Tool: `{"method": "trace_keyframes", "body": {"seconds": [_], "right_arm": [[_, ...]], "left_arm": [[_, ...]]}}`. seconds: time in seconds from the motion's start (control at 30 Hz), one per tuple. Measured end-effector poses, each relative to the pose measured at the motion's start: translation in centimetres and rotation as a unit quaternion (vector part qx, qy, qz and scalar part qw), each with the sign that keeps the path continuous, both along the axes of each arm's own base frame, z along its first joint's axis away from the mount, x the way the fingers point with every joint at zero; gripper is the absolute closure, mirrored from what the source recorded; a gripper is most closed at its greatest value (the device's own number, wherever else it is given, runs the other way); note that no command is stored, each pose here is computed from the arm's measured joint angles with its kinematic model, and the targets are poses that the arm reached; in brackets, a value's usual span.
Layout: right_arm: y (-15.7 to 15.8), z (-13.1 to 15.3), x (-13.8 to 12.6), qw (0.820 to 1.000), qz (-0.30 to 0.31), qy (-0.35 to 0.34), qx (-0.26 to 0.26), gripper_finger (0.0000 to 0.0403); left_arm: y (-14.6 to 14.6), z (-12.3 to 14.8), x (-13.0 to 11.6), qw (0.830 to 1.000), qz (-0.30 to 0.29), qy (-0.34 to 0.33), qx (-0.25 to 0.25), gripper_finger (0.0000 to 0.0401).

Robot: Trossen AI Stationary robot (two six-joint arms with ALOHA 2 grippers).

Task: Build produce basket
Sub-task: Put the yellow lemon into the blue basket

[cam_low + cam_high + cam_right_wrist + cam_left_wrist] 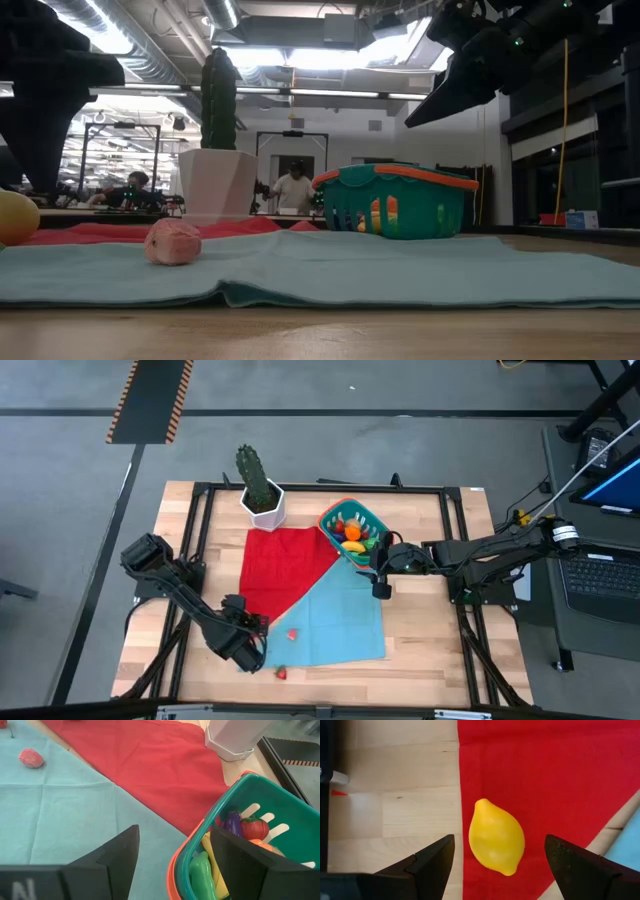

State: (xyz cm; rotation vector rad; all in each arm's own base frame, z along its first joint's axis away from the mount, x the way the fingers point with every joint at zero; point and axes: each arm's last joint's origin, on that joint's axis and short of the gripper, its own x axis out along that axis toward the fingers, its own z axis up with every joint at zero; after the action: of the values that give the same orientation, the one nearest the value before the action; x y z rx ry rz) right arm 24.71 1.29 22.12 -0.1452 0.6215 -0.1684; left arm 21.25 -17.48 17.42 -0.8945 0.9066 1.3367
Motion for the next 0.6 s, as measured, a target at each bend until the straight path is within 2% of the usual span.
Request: {"method": "trace_keyframes", "body": {"seconds": [0.6], "right_arm": [[0.0,-0.1,0.0,1.000,-0.001,0.004,0.002,0.0157]], "left_arm": [[0.4,-1.4,1.1,1.000,0.023,0.013,-0.005,0.0103]]}}
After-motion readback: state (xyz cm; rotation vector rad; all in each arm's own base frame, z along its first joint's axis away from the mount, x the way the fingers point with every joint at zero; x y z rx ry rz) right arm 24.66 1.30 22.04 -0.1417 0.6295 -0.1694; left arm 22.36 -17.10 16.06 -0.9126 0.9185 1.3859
